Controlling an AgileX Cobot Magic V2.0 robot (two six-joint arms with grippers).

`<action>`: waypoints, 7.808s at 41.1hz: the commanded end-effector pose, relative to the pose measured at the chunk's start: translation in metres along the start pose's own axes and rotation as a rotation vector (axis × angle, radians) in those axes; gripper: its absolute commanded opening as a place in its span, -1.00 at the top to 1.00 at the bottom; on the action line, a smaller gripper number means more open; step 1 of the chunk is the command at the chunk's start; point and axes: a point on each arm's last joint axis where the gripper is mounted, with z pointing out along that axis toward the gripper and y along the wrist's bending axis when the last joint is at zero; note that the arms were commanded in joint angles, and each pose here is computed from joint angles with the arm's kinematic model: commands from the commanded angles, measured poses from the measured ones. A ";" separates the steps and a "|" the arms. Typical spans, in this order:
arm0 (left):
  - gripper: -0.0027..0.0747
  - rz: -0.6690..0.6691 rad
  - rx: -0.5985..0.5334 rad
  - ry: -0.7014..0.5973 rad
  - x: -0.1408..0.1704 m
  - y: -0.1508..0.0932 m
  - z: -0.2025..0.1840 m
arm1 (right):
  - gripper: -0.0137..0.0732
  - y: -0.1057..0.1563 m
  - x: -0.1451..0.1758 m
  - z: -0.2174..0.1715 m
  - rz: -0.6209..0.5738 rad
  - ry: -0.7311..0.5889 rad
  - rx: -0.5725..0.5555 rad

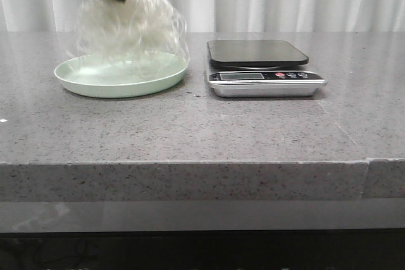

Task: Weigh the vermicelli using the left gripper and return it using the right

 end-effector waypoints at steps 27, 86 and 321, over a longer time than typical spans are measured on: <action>0.56 0.051 0.182 -0.439 -0.116 -0.089 0.009 | -0.57 -0.001 -0.014 -0.003 -0.010 -0.094 0.008; -0.26 0.090 0.250 -0.238 -0.114 -0.059 -0.186 | -0.57 -0.001 -0.017 -0.004 -0.010 -0.124 0.007; -0.26 0.041 0.274 -0.250 0.033 -0.039 -0.272 | -0.52 0.055 -0.014 -0.070 -0.311 -0.089 -0.471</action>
